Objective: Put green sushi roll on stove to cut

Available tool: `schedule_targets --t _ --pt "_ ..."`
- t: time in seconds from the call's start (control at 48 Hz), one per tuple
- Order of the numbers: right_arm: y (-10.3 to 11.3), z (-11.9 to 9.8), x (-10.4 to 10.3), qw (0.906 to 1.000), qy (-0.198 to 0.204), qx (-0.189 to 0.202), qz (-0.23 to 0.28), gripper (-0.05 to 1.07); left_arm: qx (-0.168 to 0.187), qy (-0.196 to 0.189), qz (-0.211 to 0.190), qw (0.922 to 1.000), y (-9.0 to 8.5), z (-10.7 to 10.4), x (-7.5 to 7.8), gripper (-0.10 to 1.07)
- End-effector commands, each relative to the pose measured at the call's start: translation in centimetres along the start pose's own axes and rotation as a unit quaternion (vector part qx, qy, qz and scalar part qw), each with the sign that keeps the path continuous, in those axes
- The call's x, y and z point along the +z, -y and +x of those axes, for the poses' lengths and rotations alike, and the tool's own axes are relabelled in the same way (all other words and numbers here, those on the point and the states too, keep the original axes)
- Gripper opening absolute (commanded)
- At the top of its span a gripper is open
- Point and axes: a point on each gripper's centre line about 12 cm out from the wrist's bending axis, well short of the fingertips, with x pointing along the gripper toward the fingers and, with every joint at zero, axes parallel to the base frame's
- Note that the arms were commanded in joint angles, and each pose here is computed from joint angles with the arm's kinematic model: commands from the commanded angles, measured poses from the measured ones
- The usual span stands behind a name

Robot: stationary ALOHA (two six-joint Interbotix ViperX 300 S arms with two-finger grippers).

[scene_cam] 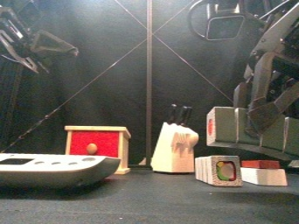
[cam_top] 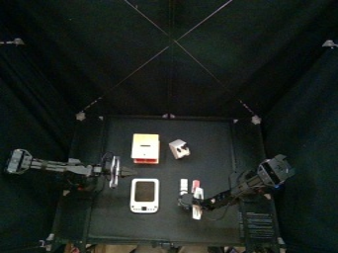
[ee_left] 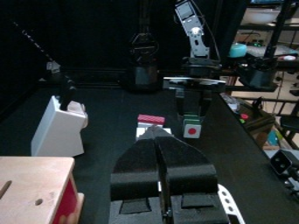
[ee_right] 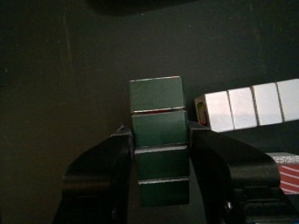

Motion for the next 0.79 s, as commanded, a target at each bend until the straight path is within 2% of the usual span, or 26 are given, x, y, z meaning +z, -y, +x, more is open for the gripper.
schedule_targets --t 0.0,0.083,0.229,0.417,0.562,0.667,0.771 --pt "-0.7 -1.0 1.6 0.9996 0.023 0.015 0.011 0.56 0.001 0.012 0.001 0.9999 0.0 0.1 0.6 -0.02" --pt "-1.0 -1.3 2.3 0.9992 0.030 0.021 0.015 0.56 0.002 0.012 0.001 0.9999 -0.1 0.1 0.6 -0.02" --pt "-1.8 -2.1 4.6 0.9973 0.053 0.032 0.040 0.56 0.002 0.013 -0.001 0.9999 -0.1 -0.1 0.6 -0.02" --pt "-0.2 -2.4 8.4 0.9889 0.069 0.023 0.129 0.56 0.003 0.014 -0.004 0.9999 -0.1 -0.4 0.4 -0.02" --pt "1.6 -2.1 10.6 0.9679 0.060 0.024 0.243 0.56 0.006 0.015 -0.008 0.9998 -0.2 -0.8 0.1 -0.02" --pt "2.8 -1.6 11.5 0.9518 0.056 0.021 0.301 0.56 0.009 0.017 -0.011 0.9998 -0.3 -1.2 -0.1 -0.02" --pt "3.6 -0.5 12.0 0.9307 0.047 0.015 0.363 0.56 0.016 0.020 -0.018 0.9995 -0.6 -1.6 -0.2 -0.02"
